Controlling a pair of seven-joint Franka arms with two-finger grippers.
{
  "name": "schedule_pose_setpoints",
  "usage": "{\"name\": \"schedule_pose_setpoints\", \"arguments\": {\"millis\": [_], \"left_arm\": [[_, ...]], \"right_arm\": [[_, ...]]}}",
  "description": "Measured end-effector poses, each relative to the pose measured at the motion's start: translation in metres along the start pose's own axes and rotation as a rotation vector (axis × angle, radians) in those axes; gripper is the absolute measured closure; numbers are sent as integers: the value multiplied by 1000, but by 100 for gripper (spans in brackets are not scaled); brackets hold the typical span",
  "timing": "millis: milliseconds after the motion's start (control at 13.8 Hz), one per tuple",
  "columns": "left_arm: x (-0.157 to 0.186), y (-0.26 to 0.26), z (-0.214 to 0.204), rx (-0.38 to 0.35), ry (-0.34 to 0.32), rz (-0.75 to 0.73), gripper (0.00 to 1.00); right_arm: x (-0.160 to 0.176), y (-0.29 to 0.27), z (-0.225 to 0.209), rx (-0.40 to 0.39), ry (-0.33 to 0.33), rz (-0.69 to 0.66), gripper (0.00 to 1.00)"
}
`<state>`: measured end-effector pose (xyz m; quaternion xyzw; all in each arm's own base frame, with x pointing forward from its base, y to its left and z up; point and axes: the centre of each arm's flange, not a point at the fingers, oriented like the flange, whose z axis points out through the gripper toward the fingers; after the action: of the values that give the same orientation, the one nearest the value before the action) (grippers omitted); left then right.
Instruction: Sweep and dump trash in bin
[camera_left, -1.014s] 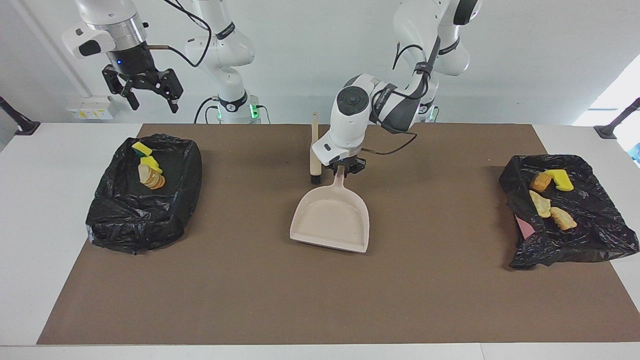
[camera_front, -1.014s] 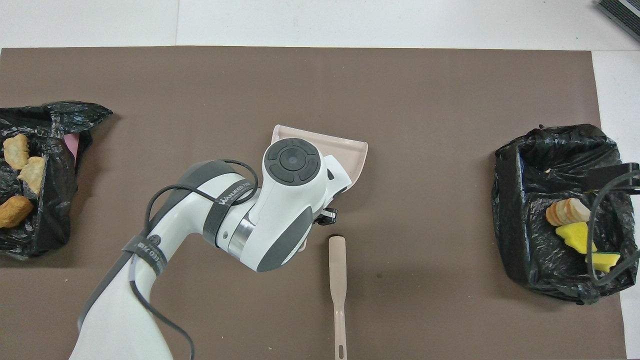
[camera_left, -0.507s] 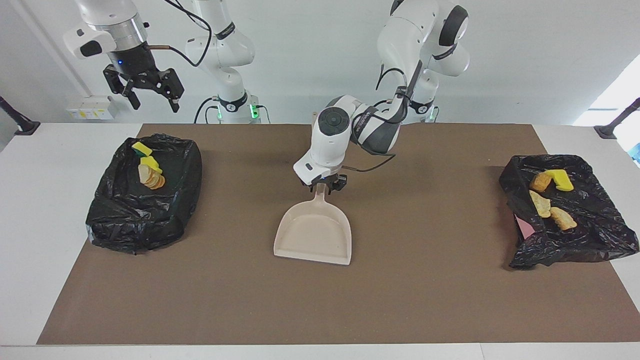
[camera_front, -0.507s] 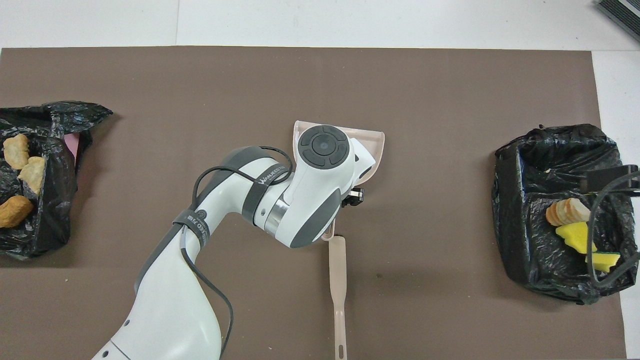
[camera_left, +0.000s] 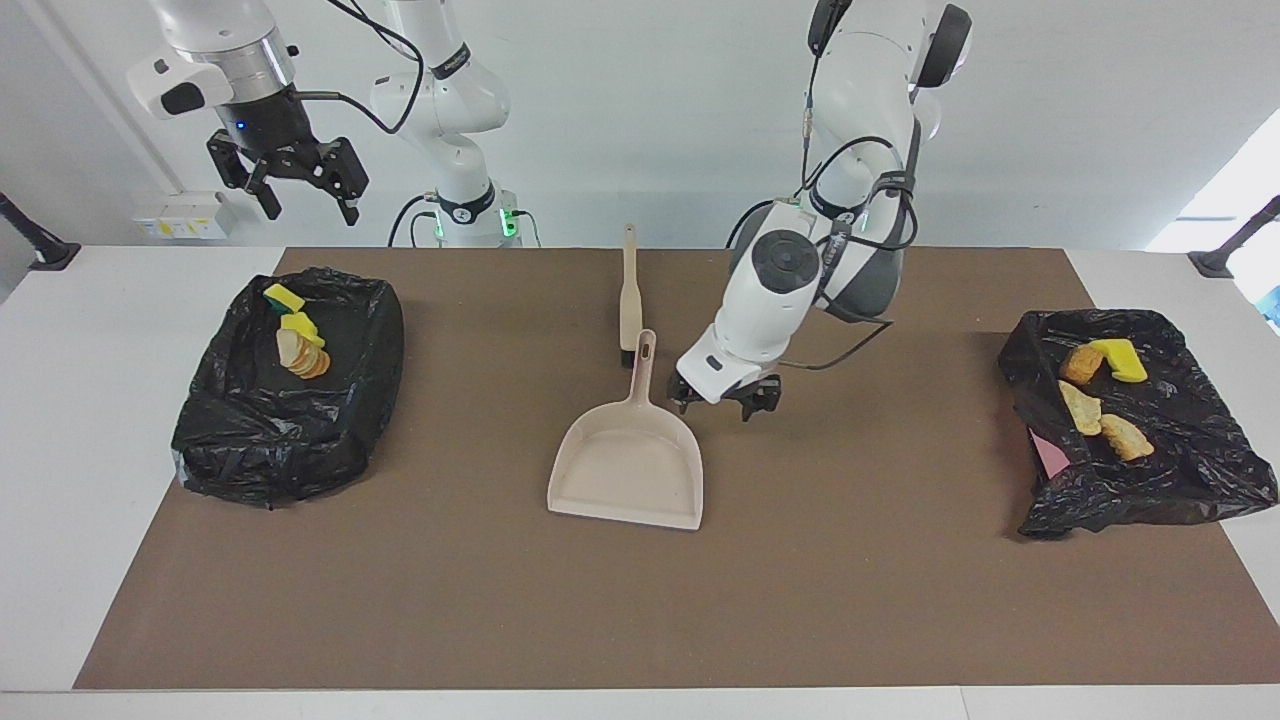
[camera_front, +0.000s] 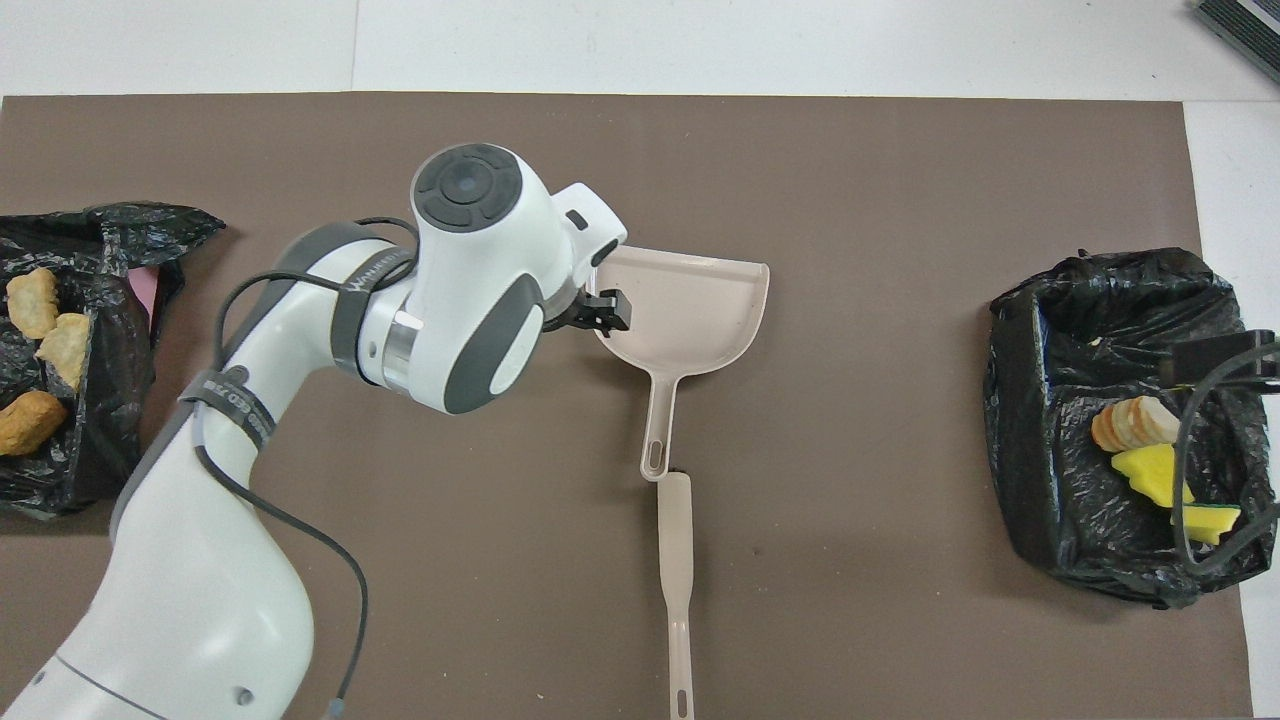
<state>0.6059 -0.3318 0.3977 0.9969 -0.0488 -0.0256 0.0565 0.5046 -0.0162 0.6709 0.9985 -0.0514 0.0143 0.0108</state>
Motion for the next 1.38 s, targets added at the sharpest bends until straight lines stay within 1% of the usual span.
{"name": "schedule_pose_setpoints", "arguments": {"millis": [217,290,507,652,869,1014,1159,1376], "left_arm": [[25,-70,-14,-4,20,-80,0],[30,-91,-22,-7,31,-67,0],[39,-148,-45,-7,57,37,0],[40,-186,-59,11,54,109,0],[31,-228,-88,55,71,132,0],[21,-244,-114,96,87,128,0],[8,-257,-141,112,101,109,0],[-13,-281,-176,115,97,63,0]], "right_arm": [[0,0,0,4,-1,0,0],[0,-1,0,12,-1,0,0],[0,0,0,21,-2,3,0],[0,0,1,21,-5,3,0],[-1,3,2,20,-12,8,0],[-1,4,2,20,-13,11,0],[-2,1,1,20,-12,5,0],[-2,-4,1,19,-11,4,0]]}}
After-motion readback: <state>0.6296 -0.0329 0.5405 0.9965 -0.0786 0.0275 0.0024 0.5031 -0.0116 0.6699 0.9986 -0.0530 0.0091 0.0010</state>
